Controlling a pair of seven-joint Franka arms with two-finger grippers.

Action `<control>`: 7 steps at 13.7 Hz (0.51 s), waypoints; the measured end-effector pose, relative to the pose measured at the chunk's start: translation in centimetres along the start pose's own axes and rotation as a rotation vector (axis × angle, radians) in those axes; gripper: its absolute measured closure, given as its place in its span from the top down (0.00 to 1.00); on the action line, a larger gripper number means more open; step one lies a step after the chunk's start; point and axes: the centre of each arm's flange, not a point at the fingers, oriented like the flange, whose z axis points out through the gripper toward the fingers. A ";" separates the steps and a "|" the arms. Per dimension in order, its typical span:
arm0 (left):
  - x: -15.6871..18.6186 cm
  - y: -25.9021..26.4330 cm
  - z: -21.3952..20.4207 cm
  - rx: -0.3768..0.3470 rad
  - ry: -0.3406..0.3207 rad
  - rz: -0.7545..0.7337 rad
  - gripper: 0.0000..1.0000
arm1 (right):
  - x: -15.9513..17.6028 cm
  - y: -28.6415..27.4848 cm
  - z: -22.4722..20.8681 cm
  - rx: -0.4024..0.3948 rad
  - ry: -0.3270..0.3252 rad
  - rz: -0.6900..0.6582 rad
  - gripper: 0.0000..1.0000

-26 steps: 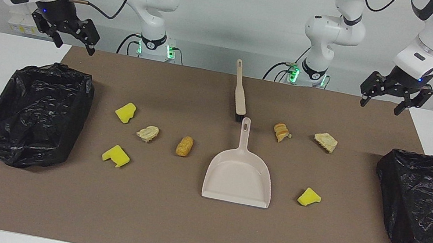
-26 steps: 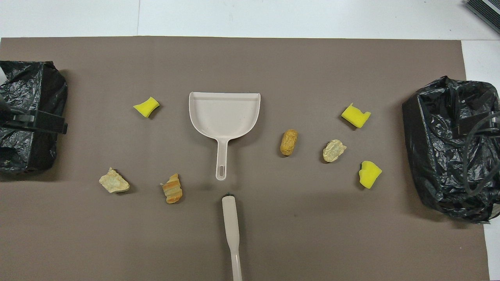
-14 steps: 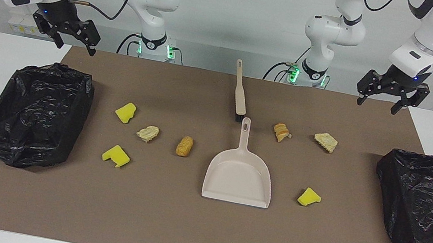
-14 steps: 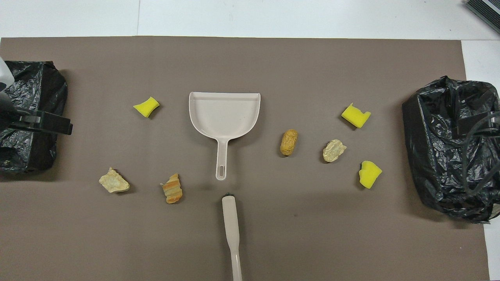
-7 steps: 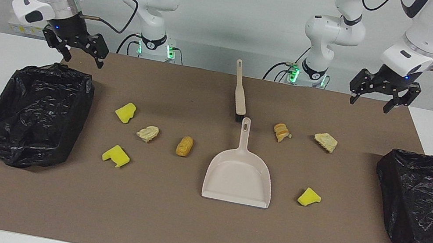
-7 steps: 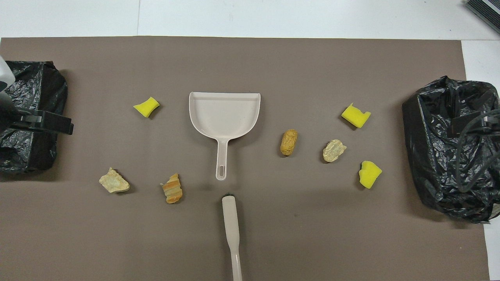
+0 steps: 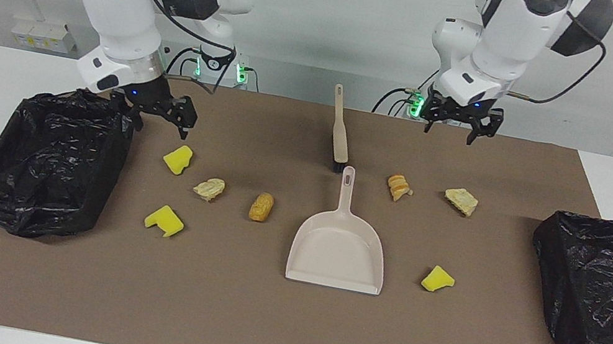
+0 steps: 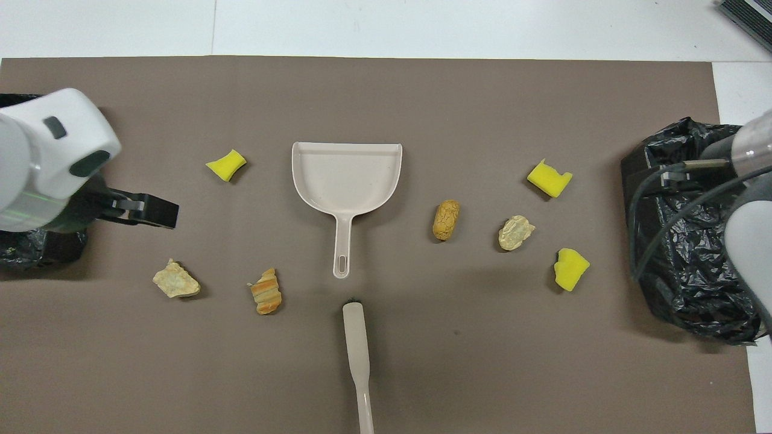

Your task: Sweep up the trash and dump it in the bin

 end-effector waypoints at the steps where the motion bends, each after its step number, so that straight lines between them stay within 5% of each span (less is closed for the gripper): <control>1: -1.4 2.0 1.4 0.003 0.007 -0.010 1.00 | 0.6 -0.9 1.4 0.020 -0.006 0.015 1.00; 7: -9.7 12.9 10.1 0.025 0.017 -0.011 1.00 | 2.0 -10.7 7.6 0.062 -0.052 0.043 1.00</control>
